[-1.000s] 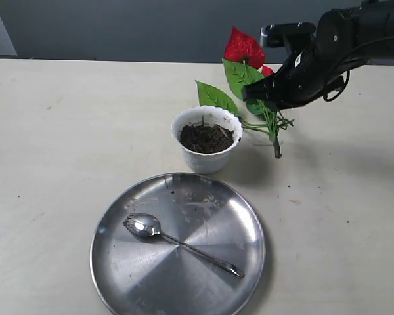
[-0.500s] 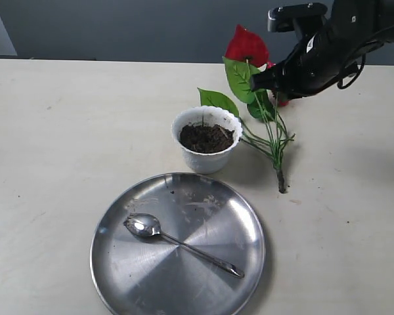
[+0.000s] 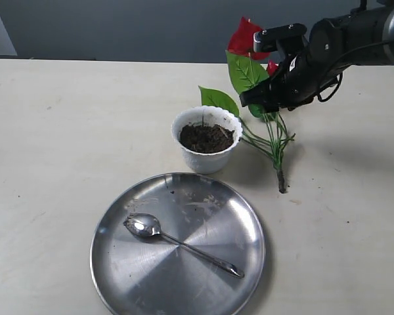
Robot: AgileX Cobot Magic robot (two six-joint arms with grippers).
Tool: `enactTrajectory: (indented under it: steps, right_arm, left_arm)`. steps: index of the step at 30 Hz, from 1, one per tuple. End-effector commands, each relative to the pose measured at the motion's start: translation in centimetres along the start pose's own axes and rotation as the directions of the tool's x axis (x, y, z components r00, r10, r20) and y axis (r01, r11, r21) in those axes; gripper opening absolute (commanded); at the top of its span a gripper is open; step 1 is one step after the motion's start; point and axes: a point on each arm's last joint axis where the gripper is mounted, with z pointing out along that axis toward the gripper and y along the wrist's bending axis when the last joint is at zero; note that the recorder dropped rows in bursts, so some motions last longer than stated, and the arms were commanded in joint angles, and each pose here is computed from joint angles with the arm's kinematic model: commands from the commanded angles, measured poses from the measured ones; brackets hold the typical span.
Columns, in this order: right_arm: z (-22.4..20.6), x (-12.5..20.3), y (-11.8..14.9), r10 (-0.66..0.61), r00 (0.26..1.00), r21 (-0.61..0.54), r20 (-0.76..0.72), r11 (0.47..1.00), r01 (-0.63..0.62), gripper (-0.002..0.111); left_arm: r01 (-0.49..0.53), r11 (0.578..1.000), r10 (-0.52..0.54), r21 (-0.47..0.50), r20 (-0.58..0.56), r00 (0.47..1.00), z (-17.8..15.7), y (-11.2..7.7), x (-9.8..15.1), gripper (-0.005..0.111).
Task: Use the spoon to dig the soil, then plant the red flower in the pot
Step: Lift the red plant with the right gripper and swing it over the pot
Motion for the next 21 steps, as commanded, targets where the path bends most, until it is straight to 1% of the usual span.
enactTrajectory:
  steps: [1,6,14,16,18,21]
  right_arm:
    - [1.6,-0.8,-0.3,-0.022,0.997,0.01,-0.079,1.0,0.023,0.045]
    - [3.2,-1.3,-0.3,-0.021,0.991,0.011,-0.13,1.0,0.022,0.045]
    - [5.9,0.1,-0.3,-0.03,0.98,0.012,-0.199,0.999,0.034,0.044]
    - [6.2,0.3,-0.3,-0.027,0.978,0.01,-0.206,1.0,0.03,0.037]
    - [6.2,0.3,-0.3,-0.025,0.978,0.009,-0.208,1.0,0.028,0.025]
    - [6.2,0.4,-0.3,-0.025,0.975,0.009,-0.219,1.0,0.028,0.005]
  left_arm:
    - [0.013,1.0,-0.013,0.008,0.009,1.0,0.0,0.0,-0.1,0.0]
    - [0.013,1.0,-0.013,0.008,0.009,1.0,0.0,0.0,-0.1,0.0]
    - [0.013,1.0,-0.013,0.008,0.009,1.0,0.0,0.0,-0.1,0.0]
    - [0.013,1.0,-0.013,0.008,0.009,1.0,0.0,0.0,-0.1,0.0]
    - [0.013,1.0,-0.013,0.008,0.009,1.0,0.0,0.0,-0.1,0.0]
    - [0.013,1.0,-0.013,0.008,0.009,1.0,0.0,0.0,-0.1,0.0]
